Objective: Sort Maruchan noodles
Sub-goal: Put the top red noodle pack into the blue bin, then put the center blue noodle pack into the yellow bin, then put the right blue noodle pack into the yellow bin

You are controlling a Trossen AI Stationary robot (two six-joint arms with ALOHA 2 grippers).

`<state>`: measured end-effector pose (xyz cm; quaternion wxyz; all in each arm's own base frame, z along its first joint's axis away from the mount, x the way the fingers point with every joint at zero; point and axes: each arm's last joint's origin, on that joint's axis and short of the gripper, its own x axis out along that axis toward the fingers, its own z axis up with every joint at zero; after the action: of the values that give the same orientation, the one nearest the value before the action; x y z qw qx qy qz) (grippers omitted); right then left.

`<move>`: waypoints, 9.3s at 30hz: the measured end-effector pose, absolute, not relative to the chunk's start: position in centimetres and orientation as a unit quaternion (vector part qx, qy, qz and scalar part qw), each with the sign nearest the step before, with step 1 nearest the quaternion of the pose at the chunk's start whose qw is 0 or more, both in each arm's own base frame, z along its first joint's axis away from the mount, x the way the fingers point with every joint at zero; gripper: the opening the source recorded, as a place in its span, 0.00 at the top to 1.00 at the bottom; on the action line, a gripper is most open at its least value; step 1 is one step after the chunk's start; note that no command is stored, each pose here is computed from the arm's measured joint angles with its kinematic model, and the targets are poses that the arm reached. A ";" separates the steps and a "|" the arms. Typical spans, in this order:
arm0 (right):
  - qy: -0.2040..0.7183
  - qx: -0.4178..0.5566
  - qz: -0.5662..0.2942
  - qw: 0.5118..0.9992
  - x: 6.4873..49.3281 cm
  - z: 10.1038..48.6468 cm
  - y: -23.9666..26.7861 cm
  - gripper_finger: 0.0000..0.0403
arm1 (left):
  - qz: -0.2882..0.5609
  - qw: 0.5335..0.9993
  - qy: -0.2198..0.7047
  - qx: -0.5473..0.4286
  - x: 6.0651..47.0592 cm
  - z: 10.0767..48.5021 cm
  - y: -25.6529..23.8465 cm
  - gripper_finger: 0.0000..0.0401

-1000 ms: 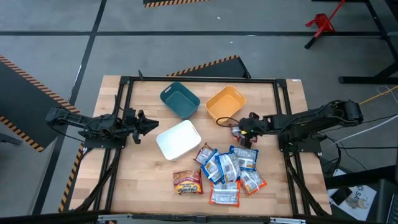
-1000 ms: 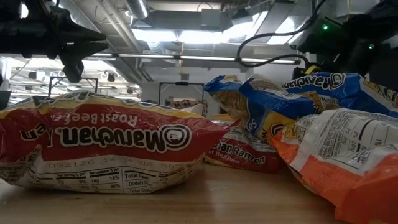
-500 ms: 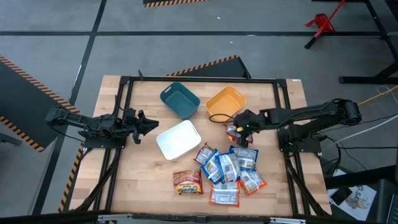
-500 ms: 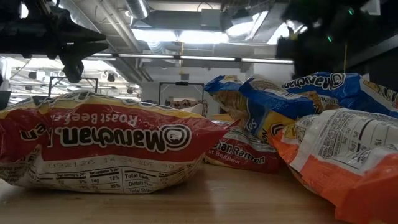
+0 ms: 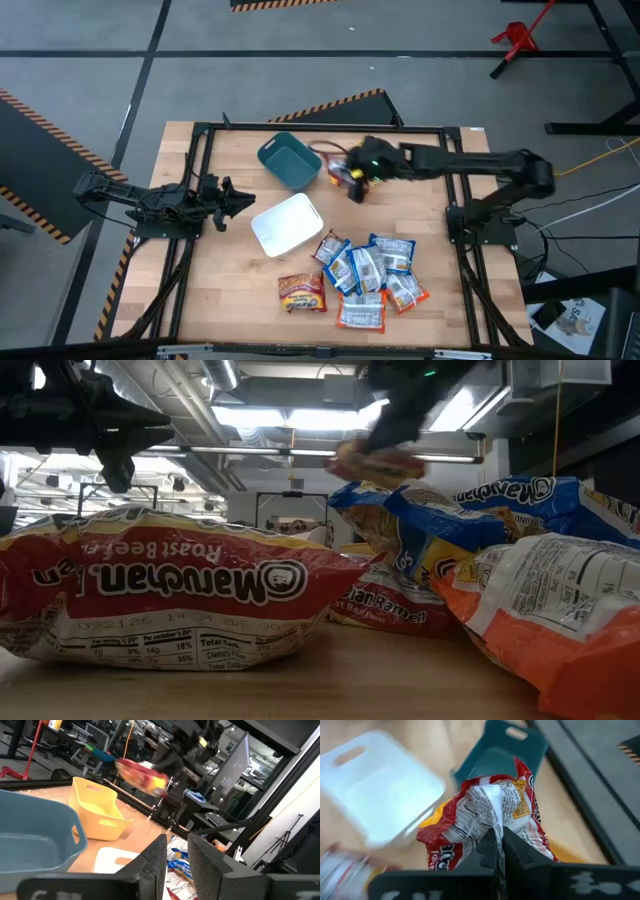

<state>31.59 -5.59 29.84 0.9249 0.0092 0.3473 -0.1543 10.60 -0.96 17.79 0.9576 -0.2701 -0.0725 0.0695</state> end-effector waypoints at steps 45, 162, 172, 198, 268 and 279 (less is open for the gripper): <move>0.303 0.179 -0.333 0.875 50.3 19.2 -13.5 0.99 | 0.140 0.958 -0.073 -0.238 10.5 17.5 -0.6 0.82; 0.320 0.458 -0.458 0.692 28.5 27.4 -2.3 1.00 | 0.219 0.945 -0.074 -0.231 10.4 17.2 -0.2 0.82; 0.189 0.500 -0.569 0.625 27.7 26.6 -7.5 1.00 | 0.249 0.937 -0.080 -0.230 10.3 17.2 0.0 0.82; 0.095 0.582 -0.602 0.538 26.7 21.4 -8.0 0.87 | 0.289 0.925 -0.089 -0.228 10.2 17.2 0.2 0.82; 0.698 0.053 -0.097 0.707 24.6 15.8 11.1 0.35 | 0.300 0.929 -0.065 -0.205 10.2 16.7 0.2 0.82; 0.706 0.068 -0.090 0.699 24.5 15.7 11.2 0.85 | 0.300 0.929 -0.065 -0.205 10.2 16.7 0.2 0.82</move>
<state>24.52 11.23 15.74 0.6988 0.0684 0.7063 -0.0899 10.16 0.23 16.74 0.9294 -0.2046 -0.0646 0.3004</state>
